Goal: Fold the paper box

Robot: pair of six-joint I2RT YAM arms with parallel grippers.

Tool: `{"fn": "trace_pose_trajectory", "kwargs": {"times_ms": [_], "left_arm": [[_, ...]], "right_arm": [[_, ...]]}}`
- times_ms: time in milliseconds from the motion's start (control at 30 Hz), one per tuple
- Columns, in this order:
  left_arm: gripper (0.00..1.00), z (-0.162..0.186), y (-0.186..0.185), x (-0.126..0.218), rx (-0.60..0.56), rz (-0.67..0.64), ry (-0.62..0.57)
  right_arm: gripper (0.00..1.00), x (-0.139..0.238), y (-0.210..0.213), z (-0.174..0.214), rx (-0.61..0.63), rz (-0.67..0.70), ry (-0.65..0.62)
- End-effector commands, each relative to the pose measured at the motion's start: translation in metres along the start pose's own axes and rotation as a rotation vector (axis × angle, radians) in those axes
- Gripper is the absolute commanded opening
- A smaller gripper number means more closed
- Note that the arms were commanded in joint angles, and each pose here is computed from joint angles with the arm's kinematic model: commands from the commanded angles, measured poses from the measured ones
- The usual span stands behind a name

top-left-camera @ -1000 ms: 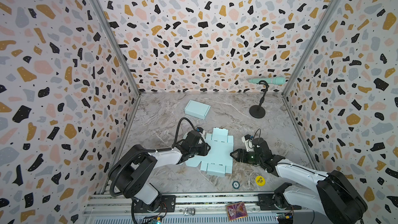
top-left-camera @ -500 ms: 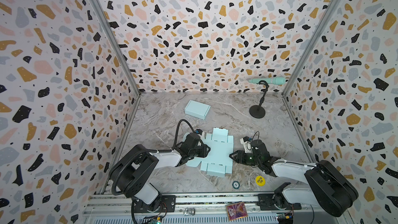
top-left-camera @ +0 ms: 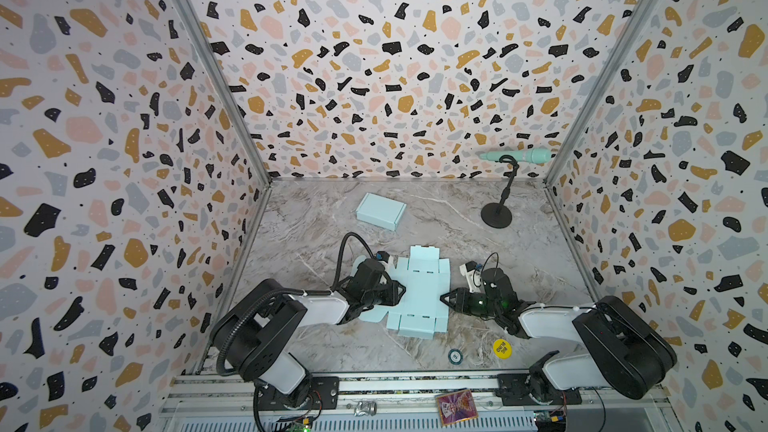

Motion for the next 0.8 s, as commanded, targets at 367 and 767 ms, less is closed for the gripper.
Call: {"fn": "trace_pose_trajectory", "kwargs": {"times_ms": [367,767], "left_arm": [[0.40,0.006,-0.016,0.007,-0.014,0.080,0.012],[0.02,-0.066,-0.104,0.014,-0.015,0.291,-0.128]], "right_arm": [[0.00,0.005,-0.002,-0.019,0.121,0.109,-0.005],[0.00,0.027,-0.023,-0.036,0.411,0.508,0.183]]}}
Point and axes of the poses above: each gripper's point midway between its finger pads, its own x axis back along the fingers, its own y axis along the line the jaws close on, z = x × y, the point moved 1 cm from there along x, back along the fingers, and after that the axes turned 15 degrees about x, right-handed, at the moved point
